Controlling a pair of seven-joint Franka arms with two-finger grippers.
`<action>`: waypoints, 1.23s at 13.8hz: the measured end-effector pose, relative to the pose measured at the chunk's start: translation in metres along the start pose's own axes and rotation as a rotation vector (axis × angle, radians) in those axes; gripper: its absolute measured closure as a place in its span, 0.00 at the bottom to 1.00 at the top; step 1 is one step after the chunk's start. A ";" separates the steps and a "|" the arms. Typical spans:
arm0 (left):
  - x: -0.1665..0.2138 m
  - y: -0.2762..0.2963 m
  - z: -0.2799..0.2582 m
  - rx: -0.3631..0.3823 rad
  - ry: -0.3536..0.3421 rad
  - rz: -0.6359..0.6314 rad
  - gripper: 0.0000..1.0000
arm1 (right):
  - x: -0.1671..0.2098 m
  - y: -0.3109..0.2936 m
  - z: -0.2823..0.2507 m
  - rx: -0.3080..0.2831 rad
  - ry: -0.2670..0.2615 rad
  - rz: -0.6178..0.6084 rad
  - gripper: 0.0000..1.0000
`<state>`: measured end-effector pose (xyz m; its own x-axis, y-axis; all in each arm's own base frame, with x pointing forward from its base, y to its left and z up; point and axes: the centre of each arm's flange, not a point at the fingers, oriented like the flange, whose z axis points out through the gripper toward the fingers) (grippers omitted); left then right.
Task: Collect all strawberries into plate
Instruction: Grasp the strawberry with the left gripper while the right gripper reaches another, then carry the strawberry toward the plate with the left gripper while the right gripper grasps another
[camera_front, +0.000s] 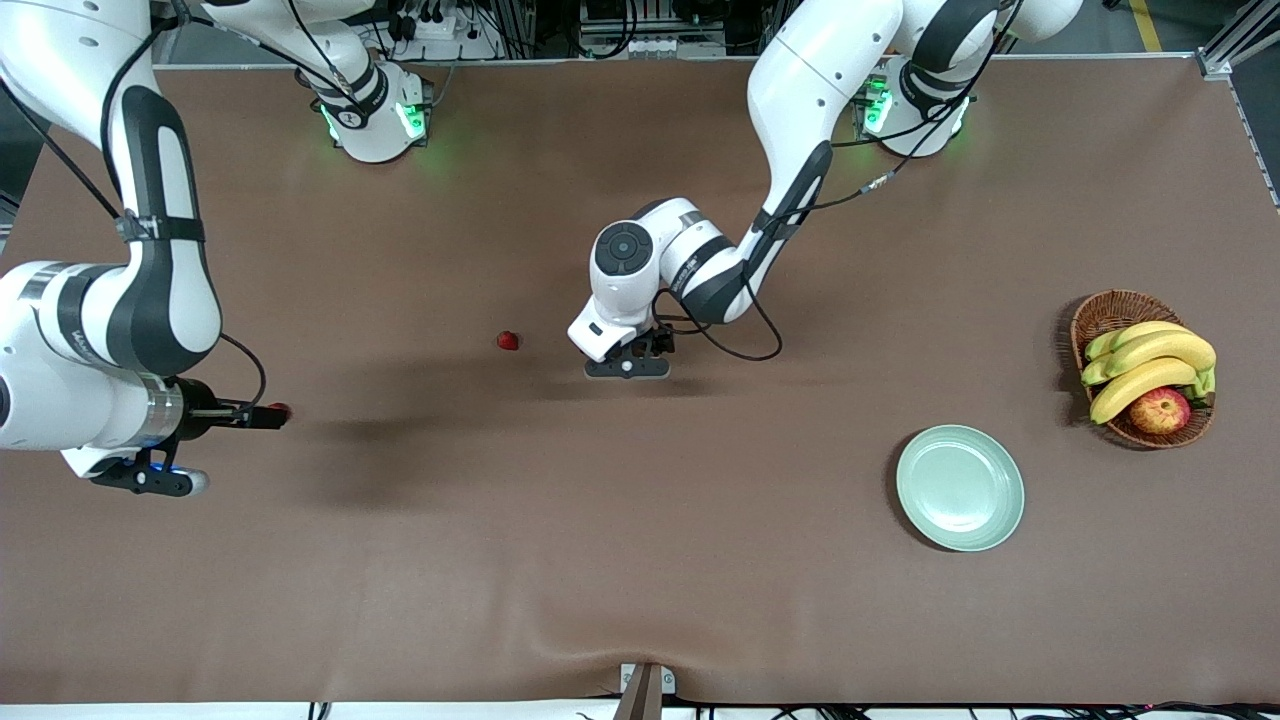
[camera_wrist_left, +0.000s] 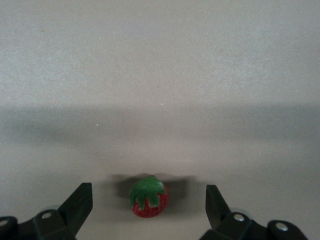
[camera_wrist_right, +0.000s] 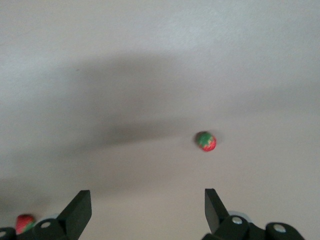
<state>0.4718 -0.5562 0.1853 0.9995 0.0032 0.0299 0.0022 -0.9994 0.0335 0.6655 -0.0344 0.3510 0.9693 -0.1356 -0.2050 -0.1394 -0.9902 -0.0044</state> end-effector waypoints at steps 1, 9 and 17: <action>0.001 0.000 0.001 0.009 0.010 0.012 0.00 | 0.001 0.009 0.008 -0.005 0.011 -0.012 0.00; -0.007 0.005 0.009 0.023 0.013 0.037 0.07 | -0.004 0.050 0.085 -0.022 0.062 -0.049 0.00; -0.011 0.008 0.008 0.021 0.015 0.042 0.48 | -0.017 0.083 0.154 -0.044 0.082 -0.083 0.19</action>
<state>0.4608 -0.5649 0.1775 0.9982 -0.0388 0.0454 -0.0393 -0.9992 0.0106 0.6064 -0.1096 0.2035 0.9908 -0.0533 -0.1247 -0.0505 -0.9984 0.0257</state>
